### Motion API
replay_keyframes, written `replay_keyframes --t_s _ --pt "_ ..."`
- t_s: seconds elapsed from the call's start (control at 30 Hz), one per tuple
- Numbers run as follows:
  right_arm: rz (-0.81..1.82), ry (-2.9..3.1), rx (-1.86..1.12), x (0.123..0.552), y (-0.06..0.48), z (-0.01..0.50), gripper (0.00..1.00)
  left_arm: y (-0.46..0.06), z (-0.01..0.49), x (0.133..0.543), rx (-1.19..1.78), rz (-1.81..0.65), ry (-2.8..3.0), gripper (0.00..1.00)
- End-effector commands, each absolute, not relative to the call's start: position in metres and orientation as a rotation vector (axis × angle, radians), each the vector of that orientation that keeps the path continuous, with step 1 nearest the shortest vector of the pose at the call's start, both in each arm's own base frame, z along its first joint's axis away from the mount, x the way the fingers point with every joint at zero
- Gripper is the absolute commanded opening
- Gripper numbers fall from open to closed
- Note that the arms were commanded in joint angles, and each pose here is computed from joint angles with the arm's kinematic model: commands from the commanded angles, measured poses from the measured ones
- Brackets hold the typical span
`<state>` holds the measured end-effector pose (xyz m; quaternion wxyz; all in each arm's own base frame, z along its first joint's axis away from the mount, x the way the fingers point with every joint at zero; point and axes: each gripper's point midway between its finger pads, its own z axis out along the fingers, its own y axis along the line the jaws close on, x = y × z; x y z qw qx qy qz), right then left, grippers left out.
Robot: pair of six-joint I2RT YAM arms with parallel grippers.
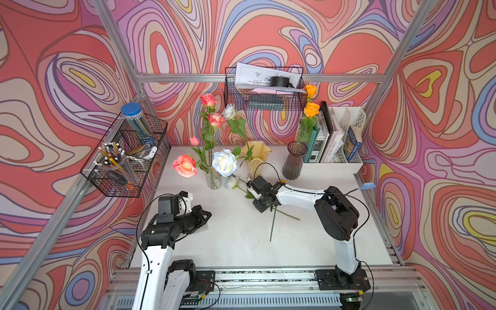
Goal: Arrange the flowers in different vases according to their colors
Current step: Pick up the flower at the center of the board.
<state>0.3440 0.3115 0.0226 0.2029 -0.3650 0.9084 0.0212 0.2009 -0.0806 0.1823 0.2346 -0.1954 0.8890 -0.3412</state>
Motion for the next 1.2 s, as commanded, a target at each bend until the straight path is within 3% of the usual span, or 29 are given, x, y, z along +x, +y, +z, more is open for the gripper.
replay_keyframes --t_s 0.0,0.4,0.83,1.17 --pt "0.027 2.569 -1.032 0.341 0.308 0.007 0.29 -0.088 0.173 0.201 -0.519 -0.946 2.468 0.0" --pt "-0.015 2.582 -1.028 0.337 0.296 0.008 0.0 -0.11 0.146 0.191 -0.446 -0.909 2.551 0.0" --pt "0.086 2.518 -1.045 0.308 0.283 0.087 0.0 -0.131 0.095 0.174 -0.442 -0.857 2.66 0.0" --pt "0.04 2.45 -0.987 0.26 0.22 0.177 0.0 -0.136 0.078 0.17 -0.426 -0.852 2.677 0.0"
